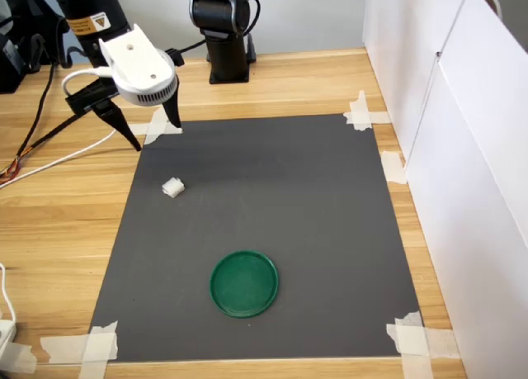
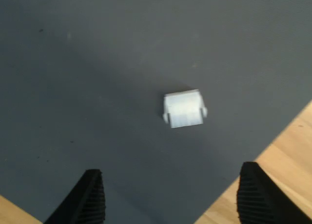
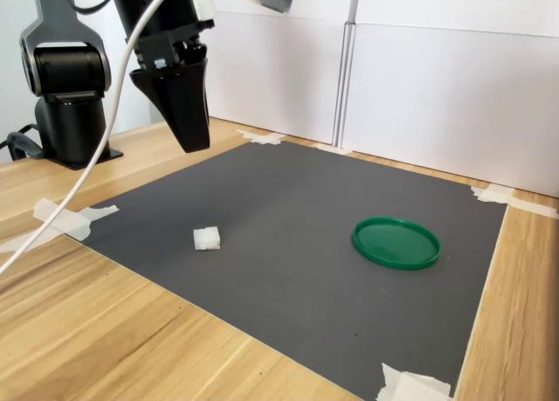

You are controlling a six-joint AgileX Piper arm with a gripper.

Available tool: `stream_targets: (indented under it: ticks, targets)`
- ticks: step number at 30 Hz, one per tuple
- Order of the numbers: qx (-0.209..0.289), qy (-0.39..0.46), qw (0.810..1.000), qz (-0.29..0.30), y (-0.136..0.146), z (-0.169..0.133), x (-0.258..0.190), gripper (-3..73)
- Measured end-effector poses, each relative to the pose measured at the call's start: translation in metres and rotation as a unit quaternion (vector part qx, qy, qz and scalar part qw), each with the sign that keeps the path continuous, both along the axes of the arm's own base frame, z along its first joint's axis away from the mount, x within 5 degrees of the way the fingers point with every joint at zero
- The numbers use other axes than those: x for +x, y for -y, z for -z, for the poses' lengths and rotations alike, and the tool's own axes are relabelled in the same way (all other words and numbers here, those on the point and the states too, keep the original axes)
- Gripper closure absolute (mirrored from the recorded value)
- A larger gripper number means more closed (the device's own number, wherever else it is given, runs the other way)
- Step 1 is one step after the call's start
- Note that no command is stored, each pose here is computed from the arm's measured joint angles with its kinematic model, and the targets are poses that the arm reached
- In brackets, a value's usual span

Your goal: Grasp a white terminal and put it in the green lid.

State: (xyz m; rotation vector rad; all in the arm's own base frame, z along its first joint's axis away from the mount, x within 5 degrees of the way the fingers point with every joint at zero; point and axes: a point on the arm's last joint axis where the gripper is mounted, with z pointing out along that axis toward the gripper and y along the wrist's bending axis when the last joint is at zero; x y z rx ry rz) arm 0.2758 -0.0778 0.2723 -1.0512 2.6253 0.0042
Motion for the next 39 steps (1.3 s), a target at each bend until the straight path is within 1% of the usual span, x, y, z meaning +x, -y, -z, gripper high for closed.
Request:
stream_targets:
  ticks: [3, 5, 8, 14, 26, 33, 36, 39]
  targets:
    - [-0.023, -0.017, 0.999, -0.021, -0.006, 0.005, 0.005, 2.8]
    - [-0.039, -0.023, 0.998, -0.039, -0.016, 0.007, 0.008, 2.8]
    - [-0.047, -0.022, 0.997, -0.049, -0.025, 0.008, 0.011, 2.8]
    - [-0.061, -0.013, 0.997, -0.048, -0.022, 0.015, 0.019, 2.8]
    - [-0.080, -0.062, 0.992, -0.071, -0.013, 0.056, 0.037, 2.7]
    - [-0.098, -0.082, 0.983, -0.131, -0.013, 0.074, 0.029, 2.7]
    - [-0.104, -0.068, 0.984, -0.132, -0.012, 0.077, 0.030, 2.7]
    - [-0.111, -0.047, 0.986, -0.113, -0.011, 0.077, 0.034, 2.7]
